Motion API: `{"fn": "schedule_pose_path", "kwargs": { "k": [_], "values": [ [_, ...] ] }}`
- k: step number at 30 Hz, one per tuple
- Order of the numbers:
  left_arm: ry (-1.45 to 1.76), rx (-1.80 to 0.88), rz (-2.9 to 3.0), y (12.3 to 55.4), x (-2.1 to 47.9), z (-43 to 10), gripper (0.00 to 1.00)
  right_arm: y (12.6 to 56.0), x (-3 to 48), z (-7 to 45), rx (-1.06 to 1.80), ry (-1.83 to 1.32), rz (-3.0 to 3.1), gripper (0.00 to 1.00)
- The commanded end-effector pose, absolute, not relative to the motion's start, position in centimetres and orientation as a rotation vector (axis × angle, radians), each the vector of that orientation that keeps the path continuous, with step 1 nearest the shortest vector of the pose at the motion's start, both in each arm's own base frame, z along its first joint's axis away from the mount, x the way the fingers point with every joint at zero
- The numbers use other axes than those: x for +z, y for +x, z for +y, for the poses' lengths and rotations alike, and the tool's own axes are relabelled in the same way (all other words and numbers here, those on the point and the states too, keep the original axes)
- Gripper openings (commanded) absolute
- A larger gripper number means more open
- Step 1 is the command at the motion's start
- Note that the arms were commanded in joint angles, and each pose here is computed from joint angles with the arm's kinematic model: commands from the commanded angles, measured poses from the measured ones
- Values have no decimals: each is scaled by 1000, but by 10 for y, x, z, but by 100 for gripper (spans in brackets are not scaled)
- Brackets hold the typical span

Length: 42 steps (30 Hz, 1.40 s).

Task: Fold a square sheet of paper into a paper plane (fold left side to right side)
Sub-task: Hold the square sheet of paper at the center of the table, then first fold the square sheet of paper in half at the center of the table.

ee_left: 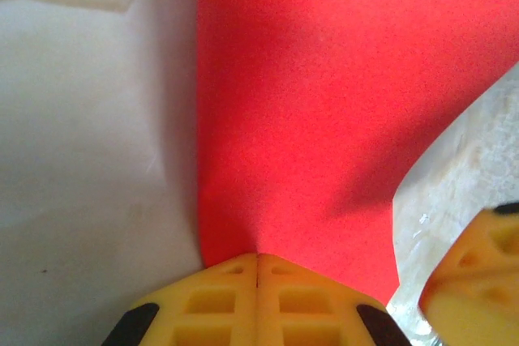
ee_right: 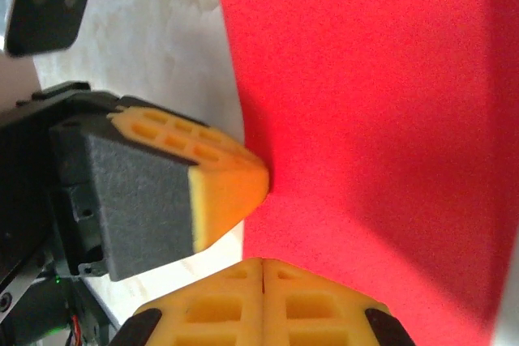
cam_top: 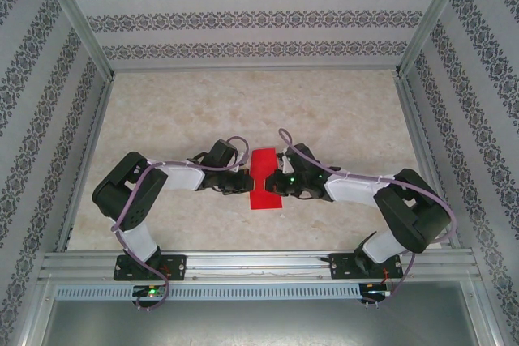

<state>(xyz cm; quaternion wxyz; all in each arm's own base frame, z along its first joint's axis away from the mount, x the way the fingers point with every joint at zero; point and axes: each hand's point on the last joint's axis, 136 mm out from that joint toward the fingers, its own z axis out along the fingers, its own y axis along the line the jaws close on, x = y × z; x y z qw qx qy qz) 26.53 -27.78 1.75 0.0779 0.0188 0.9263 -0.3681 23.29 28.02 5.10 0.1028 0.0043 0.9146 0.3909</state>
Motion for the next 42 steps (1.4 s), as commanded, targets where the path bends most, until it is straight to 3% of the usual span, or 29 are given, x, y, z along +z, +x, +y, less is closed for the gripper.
{"fn": "schedule_pose_path", "kwargs": {
  "k": [1, 9, 20, 42],
  "values": [
    [-3, -1018, 2862, 247, -3, -269, 0, 232, 49, 291, 1196, 9, 2694, 0],
    [-2, -1027, 2847, 251, 3, -273, 0, 225, 15, 286, 1103, 59, 2791, 0],
    [101, -1192, 2749, 275, 48, -290, 5, 213, -18, 264, 929, 63, 2916, 0],
    [62, -1096, 2738, 321, 16, -273, 4, 207, -29, 254, 833, 26, 2984, 0]
  ]
}}
